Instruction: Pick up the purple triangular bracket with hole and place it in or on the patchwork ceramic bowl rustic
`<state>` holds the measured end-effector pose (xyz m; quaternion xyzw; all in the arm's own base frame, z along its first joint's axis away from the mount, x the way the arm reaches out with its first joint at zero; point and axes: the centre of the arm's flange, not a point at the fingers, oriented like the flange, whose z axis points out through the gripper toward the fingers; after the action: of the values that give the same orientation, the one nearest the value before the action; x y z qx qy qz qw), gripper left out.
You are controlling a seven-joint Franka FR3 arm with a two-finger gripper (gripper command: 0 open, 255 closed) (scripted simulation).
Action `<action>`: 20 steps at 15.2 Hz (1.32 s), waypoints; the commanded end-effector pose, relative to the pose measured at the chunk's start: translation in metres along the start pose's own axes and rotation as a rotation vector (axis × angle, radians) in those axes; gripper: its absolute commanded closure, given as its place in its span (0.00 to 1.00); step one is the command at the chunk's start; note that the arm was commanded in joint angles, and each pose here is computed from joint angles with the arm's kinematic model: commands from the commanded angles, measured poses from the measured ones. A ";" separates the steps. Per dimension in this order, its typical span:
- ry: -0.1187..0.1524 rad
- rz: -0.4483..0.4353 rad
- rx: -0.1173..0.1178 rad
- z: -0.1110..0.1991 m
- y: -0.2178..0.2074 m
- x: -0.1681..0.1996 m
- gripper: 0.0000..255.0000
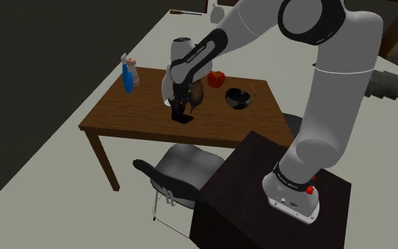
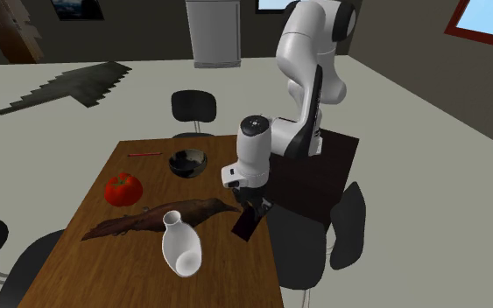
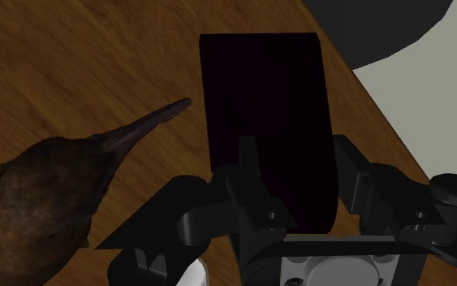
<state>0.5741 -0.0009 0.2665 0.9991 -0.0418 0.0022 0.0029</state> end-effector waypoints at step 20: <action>0.001 0.000 0.000 -0.111 0.000 0.000 1.00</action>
<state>0.5737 0.0001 0.3724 0.9991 -0.0419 0.0026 0.0029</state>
